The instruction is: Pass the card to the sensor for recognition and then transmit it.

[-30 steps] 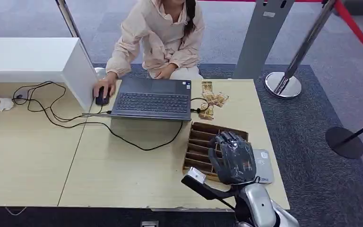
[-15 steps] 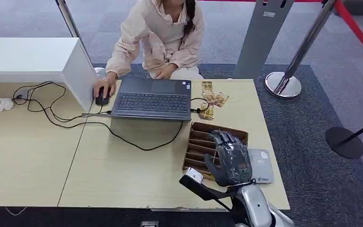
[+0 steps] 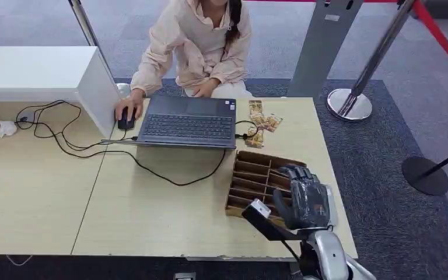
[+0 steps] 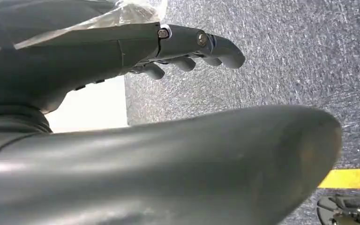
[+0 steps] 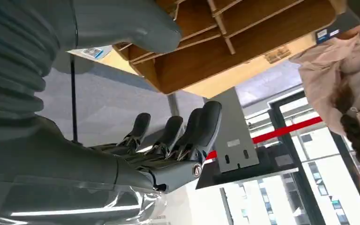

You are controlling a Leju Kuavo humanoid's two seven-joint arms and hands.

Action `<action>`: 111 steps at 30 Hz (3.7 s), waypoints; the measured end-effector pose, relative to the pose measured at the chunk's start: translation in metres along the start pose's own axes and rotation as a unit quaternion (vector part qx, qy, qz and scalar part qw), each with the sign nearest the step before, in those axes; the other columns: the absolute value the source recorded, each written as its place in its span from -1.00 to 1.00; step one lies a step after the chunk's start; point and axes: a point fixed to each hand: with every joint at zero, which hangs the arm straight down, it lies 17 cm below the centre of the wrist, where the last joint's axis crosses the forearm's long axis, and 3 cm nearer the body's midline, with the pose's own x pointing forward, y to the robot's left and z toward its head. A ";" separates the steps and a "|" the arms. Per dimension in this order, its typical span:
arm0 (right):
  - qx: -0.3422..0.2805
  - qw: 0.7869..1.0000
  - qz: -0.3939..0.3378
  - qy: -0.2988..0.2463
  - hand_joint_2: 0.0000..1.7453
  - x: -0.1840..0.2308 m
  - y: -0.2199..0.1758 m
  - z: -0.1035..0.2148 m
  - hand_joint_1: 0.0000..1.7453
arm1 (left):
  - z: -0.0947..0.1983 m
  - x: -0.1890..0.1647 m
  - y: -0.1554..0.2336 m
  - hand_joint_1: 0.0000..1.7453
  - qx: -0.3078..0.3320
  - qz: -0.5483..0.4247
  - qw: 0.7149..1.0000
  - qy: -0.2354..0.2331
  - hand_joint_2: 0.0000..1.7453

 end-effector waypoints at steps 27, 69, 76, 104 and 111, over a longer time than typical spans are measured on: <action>0.004 1.000 0.014 0.007 1.00 -0.015 0.004 -0.001 -0.10 | 0.000 0.001 0.001 -1.00 0.002 0.000 1.000 -0.003 -1.00; 0.027 1.000 -0.013 0.001 1.00 0.002 0.022 -0.001 -0.02 | 0.000 0.002 0.001 -1.00 0.002 -0.004 1.000 -0.006 -1.00; 0.031 0.999 -0.019 0.004 1.00 0.001 0.026 0.001 0.00 | 0.000 0.001 0.001 -1.00 0.002 -0.004 1.000 -0.004 -1.00; 0.047 0.998 -0.019 0.022 1.00 -0.008 0.038 0.003 -0.12 | 0.000 0.002 0.001 -1.00 0.002 -0.003 1.000 -0.005 -1.00; 0.055 0.998 -0.017 0.029 1.00 -0.014 0.044 0.004 -0.12 | 0.000 0.002 0.001 -1.00 0.002 -0.003 1.000 -0.005 -1.00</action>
